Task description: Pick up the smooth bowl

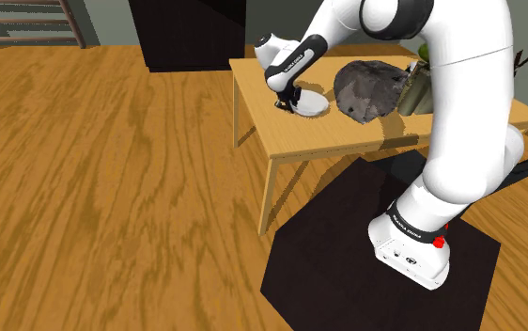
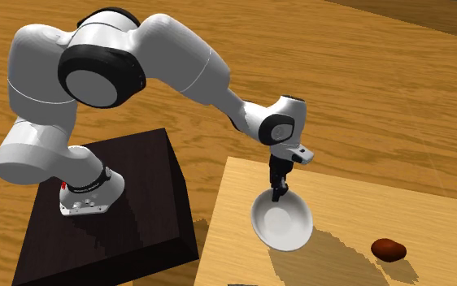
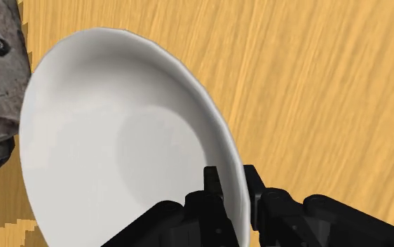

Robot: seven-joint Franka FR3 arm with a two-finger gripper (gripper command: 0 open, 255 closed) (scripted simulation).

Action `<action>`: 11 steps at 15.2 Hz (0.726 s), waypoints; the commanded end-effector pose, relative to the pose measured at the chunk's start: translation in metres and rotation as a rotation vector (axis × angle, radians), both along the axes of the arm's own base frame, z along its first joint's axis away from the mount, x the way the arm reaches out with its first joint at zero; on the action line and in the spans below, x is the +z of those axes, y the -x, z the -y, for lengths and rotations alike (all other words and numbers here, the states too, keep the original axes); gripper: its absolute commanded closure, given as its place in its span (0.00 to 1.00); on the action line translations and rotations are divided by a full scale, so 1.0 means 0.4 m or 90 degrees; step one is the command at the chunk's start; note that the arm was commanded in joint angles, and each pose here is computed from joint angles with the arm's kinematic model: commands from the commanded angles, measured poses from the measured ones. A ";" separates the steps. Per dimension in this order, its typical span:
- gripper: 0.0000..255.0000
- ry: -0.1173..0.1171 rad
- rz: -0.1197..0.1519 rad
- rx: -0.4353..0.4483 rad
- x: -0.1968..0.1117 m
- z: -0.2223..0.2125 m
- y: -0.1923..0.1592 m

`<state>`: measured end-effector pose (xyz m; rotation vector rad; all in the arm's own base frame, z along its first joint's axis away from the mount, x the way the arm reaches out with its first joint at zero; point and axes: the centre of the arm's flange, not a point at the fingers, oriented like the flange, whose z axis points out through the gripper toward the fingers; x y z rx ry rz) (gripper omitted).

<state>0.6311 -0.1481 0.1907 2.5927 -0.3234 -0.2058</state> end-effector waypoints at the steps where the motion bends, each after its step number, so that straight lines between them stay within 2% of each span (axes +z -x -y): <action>1: 1.00 0.000 0.000 0.000 0.027 0.002 -0.002; 9: 1.00 0.000 0.000 0.000 0.132 0.002 -0.002; 11: 1.00 0.000 0.000 0.000 0.134 0.002 -0.002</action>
